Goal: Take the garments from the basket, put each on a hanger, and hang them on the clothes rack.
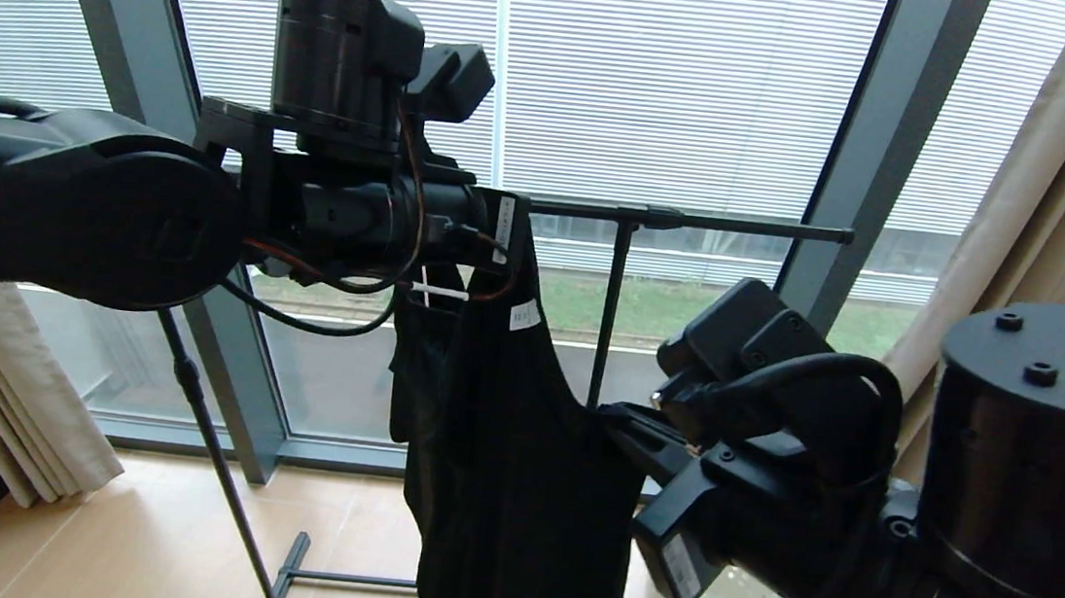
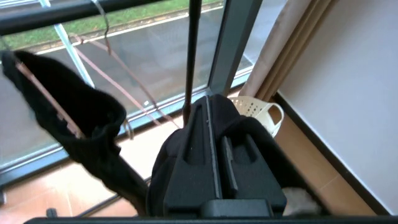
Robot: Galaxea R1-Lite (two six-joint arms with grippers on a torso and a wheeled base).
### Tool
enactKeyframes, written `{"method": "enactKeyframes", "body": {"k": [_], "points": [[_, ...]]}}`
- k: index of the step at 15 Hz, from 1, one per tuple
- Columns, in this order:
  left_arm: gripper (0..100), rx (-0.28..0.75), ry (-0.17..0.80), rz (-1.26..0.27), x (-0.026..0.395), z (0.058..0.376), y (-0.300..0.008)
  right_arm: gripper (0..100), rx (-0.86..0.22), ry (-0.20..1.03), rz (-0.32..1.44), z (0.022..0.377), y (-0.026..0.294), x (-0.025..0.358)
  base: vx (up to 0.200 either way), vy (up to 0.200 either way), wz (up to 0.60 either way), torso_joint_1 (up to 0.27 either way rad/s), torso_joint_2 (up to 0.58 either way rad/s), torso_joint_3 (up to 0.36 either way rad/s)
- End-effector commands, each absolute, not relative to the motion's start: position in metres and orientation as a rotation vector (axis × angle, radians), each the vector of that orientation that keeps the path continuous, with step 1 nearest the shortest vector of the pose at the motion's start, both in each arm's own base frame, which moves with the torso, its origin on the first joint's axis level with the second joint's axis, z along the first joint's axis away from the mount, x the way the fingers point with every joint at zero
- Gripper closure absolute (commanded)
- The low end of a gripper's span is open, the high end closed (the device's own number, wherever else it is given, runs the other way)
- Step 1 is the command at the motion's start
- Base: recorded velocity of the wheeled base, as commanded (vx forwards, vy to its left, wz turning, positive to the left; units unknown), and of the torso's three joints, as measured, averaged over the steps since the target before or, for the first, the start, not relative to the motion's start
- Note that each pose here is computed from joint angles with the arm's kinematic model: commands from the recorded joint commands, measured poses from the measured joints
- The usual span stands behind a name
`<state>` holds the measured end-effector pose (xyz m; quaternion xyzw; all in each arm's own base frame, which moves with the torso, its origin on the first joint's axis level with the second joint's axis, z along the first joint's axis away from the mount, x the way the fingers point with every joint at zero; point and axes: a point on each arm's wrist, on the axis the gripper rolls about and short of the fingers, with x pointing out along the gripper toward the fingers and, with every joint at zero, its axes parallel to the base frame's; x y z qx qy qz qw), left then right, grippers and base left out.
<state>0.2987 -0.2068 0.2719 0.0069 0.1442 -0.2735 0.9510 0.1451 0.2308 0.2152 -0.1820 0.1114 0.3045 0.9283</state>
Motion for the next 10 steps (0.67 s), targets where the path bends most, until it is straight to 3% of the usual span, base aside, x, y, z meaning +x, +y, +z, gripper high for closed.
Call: {"method": "enactKeyframes", "body": {"k": [1, 6, 10], "points": [[100, 0.018, 0.298, -0.563, 0.309, 0.266, -0.218, 100, -0.326, 0.275, 0.660, 0.203, 0.261, 0.145, 0.000, 0.000, 0.00, 0.000, 0.00, 0.000], [100, 0.024, 0.313, -0.580, 0.308, 0.266, -0.225, 100, -0.132, 0.320, 0.672, 0.201, 0.298, 0.144, 0.000, 0.000, 0.00, 0.000, 0.00, 0.000], [100, 0.026, 0.322, -0.578, 0.307, 0.264, -0.223, 100, -0.149, 0.313, 0.664, 0.206, 0.289, 0.143, 0.000, 0.000, 0.00, 0.000, 0.00, 0.000]]}}
